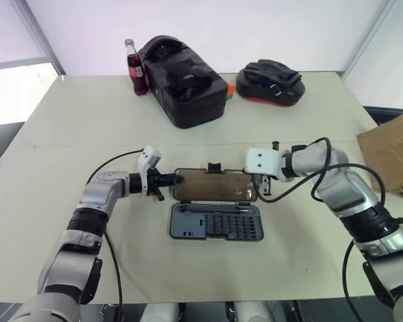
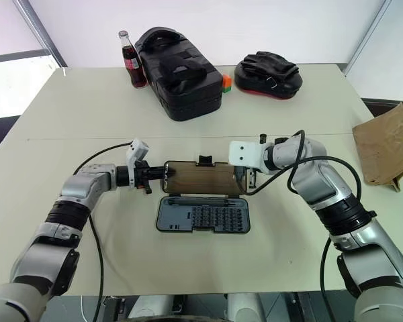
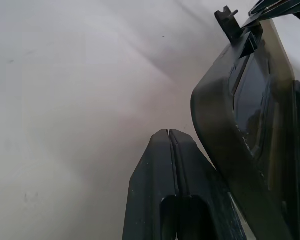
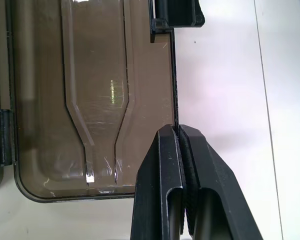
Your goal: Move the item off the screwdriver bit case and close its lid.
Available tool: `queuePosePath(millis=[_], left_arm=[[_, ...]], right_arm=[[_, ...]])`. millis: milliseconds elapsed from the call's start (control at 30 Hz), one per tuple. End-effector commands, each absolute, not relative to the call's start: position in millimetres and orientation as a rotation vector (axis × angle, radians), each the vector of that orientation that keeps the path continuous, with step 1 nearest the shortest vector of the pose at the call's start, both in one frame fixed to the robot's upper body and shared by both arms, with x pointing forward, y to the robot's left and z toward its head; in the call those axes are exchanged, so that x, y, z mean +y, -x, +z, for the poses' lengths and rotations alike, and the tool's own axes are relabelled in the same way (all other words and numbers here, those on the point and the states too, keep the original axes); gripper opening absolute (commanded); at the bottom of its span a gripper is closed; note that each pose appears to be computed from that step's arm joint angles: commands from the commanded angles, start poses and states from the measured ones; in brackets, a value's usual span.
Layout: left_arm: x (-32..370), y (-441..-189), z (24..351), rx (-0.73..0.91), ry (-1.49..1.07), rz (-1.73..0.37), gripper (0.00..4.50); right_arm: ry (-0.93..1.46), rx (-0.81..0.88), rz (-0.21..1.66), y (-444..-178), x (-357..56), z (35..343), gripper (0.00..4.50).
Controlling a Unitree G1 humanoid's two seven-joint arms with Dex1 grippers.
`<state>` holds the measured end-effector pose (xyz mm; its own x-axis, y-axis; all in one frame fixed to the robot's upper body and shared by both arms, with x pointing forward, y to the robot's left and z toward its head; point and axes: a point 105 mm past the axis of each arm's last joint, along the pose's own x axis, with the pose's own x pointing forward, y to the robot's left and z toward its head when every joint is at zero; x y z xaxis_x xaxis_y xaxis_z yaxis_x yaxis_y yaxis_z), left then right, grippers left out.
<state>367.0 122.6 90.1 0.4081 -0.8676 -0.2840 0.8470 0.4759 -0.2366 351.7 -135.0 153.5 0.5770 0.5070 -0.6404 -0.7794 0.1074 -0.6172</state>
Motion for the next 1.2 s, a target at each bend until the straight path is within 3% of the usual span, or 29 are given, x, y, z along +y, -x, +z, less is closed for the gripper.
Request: queuePosePath(millis=[33, 233, 367, 567, 833, 1000, 1200], left_arm=[[118, -369, 89, 0.394, 0.036, -1.093, 0.00], [117, -367, 87, 0.389, 0.026, -1.103, 0.00], [116, -368, 89, 0.365, 0.028, -1.111, 0.00], [109, -373, 115, 0.260, 0.077, -1.165, 0.00], [103, -366, 141, 0.201, 0.113, -1.277, 0.00], [97, -347, 150, 0.242, 0.101, -1.399, 0.00], [97, -305, 146, 0.389, 0.024, -1.593, 0.00]], right_arm=[[1.103, 0.254, 0.939, -347, -132, 169, 1.41], [1.090, 0.239, 0.918, -341, -129, 181, 4.45], [0.975, 0.170, 0.911, -332, -123, 209, 4.45], [0.697, 0.075, 0.975, -296, -124, 249, 4.45], [0.568, 0.110, 0.860, -287, -151, 255, 4.45], [0.557, 0.125, 0.799, -294, -160, 252, 4.45], [0.538, 0.128, 0.753, -297, -170, 254, 4.45]])
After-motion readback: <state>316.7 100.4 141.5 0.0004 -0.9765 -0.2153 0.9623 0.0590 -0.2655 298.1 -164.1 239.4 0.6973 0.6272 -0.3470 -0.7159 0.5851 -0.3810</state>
